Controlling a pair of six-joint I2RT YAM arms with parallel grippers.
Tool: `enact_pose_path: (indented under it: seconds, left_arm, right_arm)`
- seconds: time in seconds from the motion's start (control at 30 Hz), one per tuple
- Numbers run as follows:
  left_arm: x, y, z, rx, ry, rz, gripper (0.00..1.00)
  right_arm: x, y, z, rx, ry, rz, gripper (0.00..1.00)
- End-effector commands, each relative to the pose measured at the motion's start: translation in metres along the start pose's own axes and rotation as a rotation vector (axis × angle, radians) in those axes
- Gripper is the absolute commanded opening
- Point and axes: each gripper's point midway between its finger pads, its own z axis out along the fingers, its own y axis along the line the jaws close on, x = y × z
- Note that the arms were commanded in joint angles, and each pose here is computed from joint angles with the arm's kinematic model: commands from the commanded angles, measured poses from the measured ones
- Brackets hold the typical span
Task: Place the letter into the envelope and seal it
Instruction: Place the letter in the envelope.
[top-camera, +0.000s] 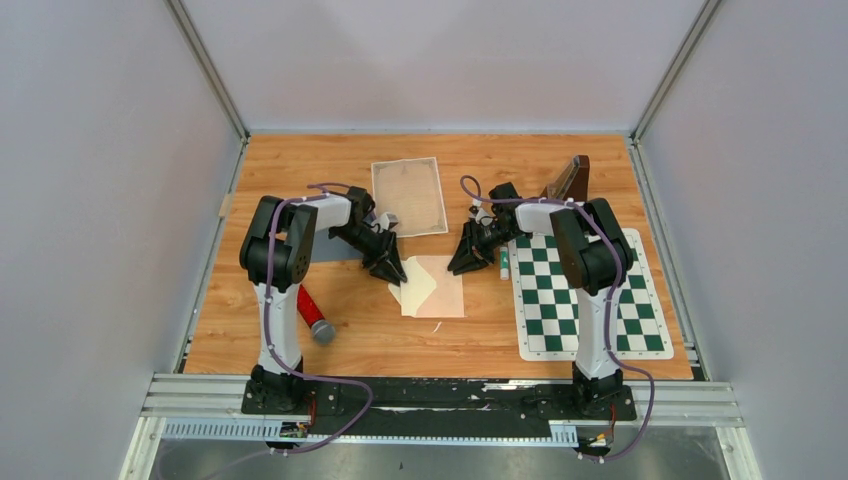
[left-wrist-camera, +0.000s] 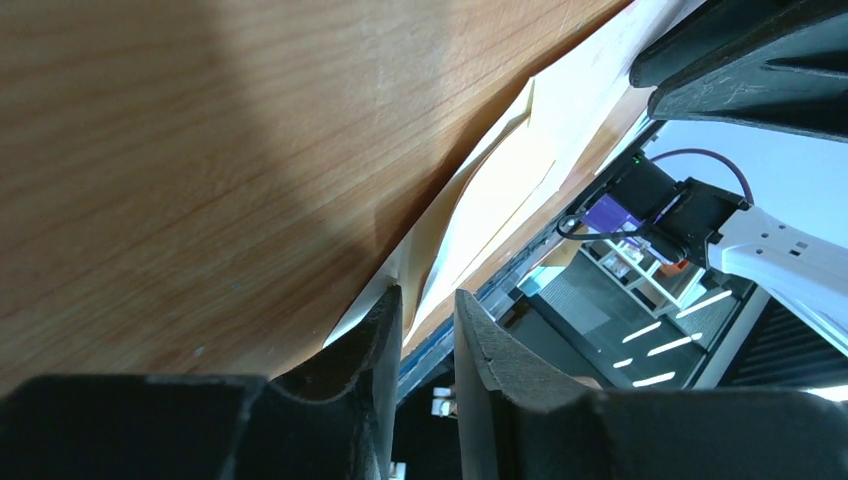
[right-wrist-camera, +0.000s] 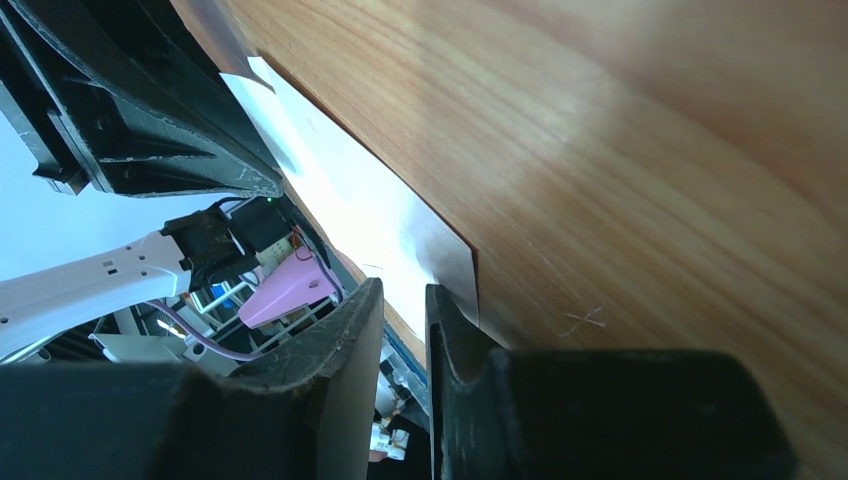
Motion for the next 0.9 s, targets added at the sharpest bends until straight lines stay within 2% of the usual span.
enact_pose_path:
  seconds: [0.0, 0.13, 0.23, 0.3, 0.4, 0.5, 0.6, 0.67, 0.87]
  left_arm:
    - [-0.001, -0.019, -0.009, 0.047, -0.040, 0.045, 0.31]
    - [-0.004, -0.017, -0.004, 0.050, -0.038, 0.040, 0.22]
    - [-0.006, -0.015, 0.000, 0.049, -0.031, 0.040, 0.07]
    - [-0.008, -0.015, 0.000, 0.045, -0.030, 0.048, 0.01]
    - [-0.008, -0.016, -0.002, 0.040, -0.031, 0.062, 0.00]
    - [-0.007, -0.014, -0.001, 0.036, -0.026, 0.058, 0.00]
    - [-0.007, -0.015, -0.001, 0.040, -0.029, 0.055, 0.00]
    - [-0.008, -0.016, 0.000, 0.047, -0.034, 0.049, 0.00]
    - [-0.007, -0.025, 0.003, 0.121, -0.024, 0.013, 0.00]
  right_arm:
    - [-0.002, -0.015, 0.004, 0.044, 0.004, 0.046, 0.24]
    - [-0.002, -0.014, 0.003, 0.042, 0.002, 0.042, 0.24]
    - [-0.003, -0.009, -0.002, 0.032, -0.005, 0.027, 0.24]
    - [-0.005, -0.001, -0.013, 0.024, -0.019, -0.008, 0.24]
    - [-0.006, 0.010, -0.037, 0.026, -0.053, -0.079, 0.30]
    - [0.011, 0.006, -0.053, 0.063, -0.044, -0.110, 0.45]
    - [0.033, -0.007, -0.057, 0.101, 0.006, -0.049, 0.60]
    - [0.041, -0.016, -0.056, 0.128, 0.024, -0.006, 0.65]
    - [0.040, -0.022, -0.045, 0.227, -0.005, 0.043, 0.66]
